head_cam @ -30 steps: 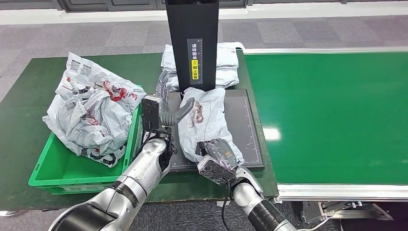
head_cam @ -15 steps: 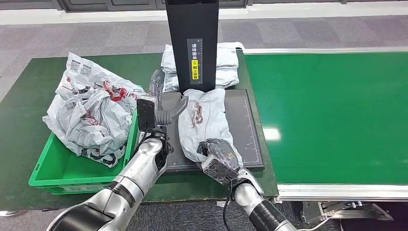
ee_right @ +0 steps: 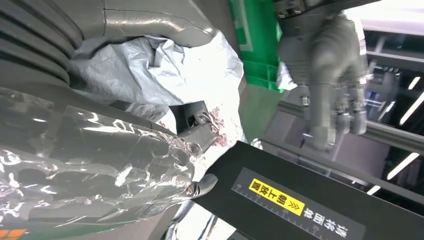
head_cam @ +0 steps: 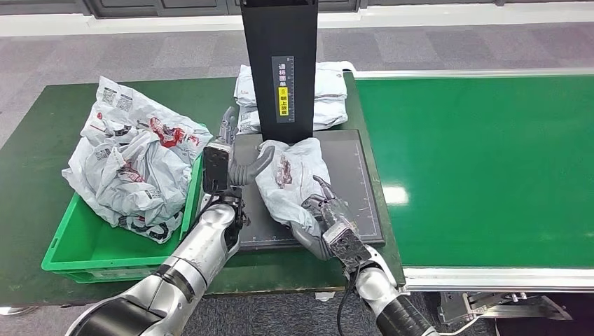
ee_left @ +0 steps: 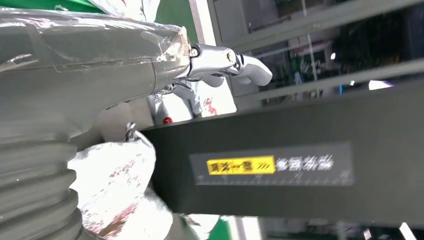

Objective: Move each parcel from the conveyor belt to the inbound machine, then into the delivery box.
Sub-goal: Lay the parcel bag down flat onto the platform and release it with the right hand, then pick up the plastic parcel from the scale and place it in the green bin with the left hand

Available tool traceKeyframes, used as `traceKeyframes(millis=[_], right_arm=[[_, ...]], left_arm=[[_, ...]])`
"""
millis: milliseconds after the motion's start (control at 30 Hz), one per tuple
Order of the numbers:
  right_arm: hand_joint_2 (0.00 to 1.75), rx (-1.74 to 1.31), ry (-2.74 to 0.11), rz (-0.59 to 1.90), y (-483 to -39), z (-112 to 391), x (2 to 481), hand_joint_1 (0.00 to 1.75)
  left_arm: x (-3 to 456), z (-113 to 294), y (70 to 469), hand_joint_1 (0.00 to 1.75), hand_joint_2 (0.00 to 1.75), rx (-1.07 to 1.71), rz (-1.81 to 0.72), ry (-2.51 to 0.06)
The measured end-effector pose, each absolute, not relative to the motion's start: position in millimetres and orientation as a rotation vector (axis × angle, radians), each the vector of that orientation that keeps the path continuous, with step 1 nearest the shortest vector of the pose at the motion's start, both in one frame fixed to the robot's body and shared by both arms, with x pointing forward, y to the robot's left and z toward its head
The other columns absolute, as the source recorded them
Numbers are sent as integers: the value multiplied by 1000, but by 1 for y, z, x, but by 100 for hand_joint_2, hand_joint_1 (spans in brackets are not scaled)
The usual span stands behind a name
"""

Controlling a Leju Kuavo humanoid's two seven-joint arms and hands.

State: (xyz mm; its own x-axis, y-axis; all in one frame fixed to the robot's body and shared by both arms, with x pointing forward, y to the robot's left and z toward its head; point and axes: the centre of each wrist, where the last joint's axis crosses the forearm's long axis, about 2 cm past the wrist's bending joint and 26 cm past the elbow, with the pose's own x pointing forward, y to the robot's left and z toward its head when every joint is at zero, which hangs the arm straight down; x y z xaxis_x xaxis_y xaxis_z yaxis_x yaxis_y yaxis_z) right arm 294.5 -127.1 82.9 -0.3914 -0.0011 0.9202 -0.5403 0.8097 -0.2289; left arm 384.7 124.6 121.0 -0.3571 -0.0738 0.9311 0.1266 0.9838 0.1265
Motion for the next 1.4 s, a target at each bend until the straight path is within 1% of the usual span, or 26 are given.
traceKeyframes(millis=[300, 400, 633, 700, 833, 867, 967, 1000, 1133, 1267, 1400], right_arm=[[0, 463, -1911, 542, -139, 86, 294, 0], [0, 454, -1936, 521, -142, 91, 297, 0], [0, 432, -1974, 497, -150, 103, 308, 0], [0, 428, -1985, 494, -152, 107, 313, 0], [0, 428, -1993, 495, -153, 110, 317, 0], [0, 428, -1995, 498, -153, 111, 317, 0], [0, 422, -2002, 501, -154, 115, 322, 0], [0, 420, -2004, 499, -155, 117, 323, 0], [0, 409, -2025, 485, -158, 124, 327, 0], [0, 402, -2043, 465, -160, 128, 328, 0], [0, 386, -2049, 430, -164, 125, 320, 0]], left_arm=[[381, 113, 127, 0, 175, -8, -369, -1874], [379, 108, 129, 0, 175, 13, -542, -1814], [373, 93, 136, 0, 175, 152, -1076, -1556], [371, 89, 139, 0, 175, 191, -1167, -1503], [370, 84, 143, 0, 175, 234, -1265, -1424], [369, 83, 145, 8, 175, 250, -1305, -1379], [370, 81, 149, 52, 175, 286, -1438, -1230], [371, 81, 151, 59, 175, 287, -1476, -1192], [375, 84, 153, 175, 175, 291, -1560, -1125], [378, 87, 154, 175, 175, 327, -1571, -1145], [379, 89, 155, 175, 175, 395, -1521, -1262]])
